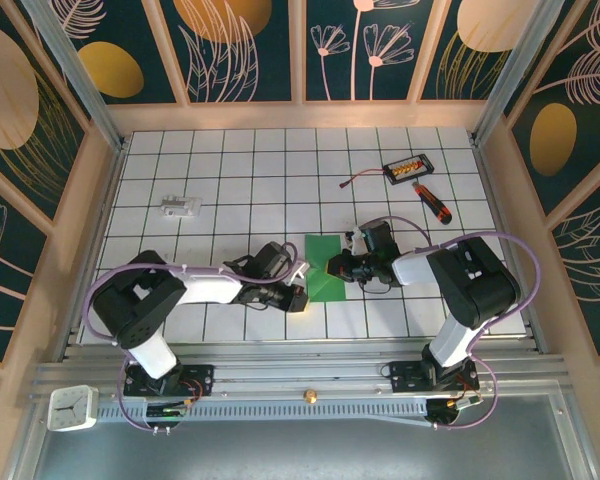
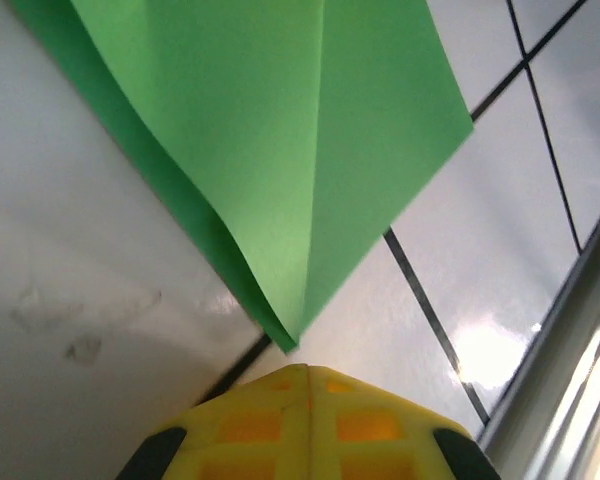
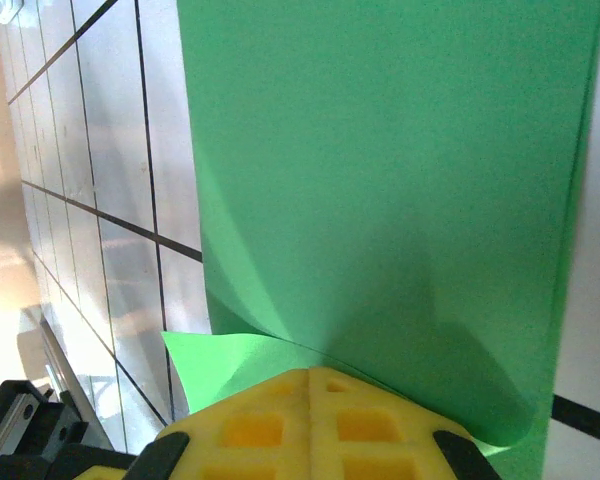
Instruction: Fold a paper plane with a square sheet of paper (pick it up from the middle)
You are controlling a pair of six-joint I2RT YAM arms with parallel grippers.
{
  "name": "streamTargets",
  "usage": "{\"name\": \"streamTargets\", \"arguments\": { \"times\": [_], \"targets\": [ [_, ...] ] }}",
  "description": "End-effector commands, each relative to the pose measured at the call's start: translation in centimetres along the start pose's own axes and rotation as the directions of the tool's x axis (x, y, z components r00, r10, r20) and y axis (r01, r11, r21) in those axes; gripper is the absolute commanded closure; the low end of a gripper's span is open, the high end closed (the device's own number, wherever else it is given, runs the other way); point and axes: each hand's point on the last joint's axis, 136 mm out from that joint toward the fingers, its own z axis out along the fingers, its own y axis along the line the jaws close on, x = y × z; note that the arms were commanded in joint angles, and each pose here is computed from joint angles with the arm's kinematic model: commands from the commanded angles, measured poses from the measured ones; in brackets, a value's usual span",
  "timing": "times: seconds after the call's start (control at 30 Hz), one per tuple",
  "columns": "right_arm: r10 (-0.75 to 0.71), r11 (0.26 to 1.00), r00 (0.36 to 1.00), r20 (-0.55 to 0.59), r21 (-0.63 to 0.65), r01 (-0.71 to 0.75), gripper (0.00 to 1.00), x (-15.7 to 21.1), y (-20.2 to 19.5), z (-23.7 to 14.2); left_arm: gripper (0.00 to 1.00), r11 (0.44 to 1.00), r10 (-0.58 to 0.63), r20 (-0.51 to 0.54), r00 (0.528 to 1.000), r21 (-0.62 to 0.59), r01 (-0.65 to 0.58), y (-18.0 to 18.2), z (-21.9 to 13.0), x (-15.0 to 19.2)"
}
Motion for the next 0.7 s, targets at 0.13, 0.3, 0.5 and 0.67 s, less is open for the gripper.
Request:
{"name": "streamTargets", "arguments": {
  "times": [0.13,0.3,0.5,0.67],
  "targets": [
    [0.087,0.978,0.995,-0.051,0.194,-0.075,1.00,2.5,-5.6,0.3,1.00,0.981,-0.072,0.157,0.985,0.188,0.042,-4.2,-1.9,-5.2],
    [0.082,0.978,0.995,-0.052,0.194,-0.070,1.00,2.4,-5.5,0.3,1.00,0.986,-0.072,0.129,0.989,0.160,0.051,-3.2,-0.4,-5.5],
    [0.082,0.979,0.995,-0.050,0.191,-0.071,1.00,2.3,-5.4,0.4,1.00,0.992,-0.081,0.063,0.995,0.106,0.074,-1.1,1.6,-4.0],
    [0.078,0.980,0.996,-0.047,0.184,-0.068,1.00,2.0,-5.1,0.4,1.00,0.995,-0.093,0.018,0.996,0.049,0.092,0.6,2.4,-2.4]
  ]
}}
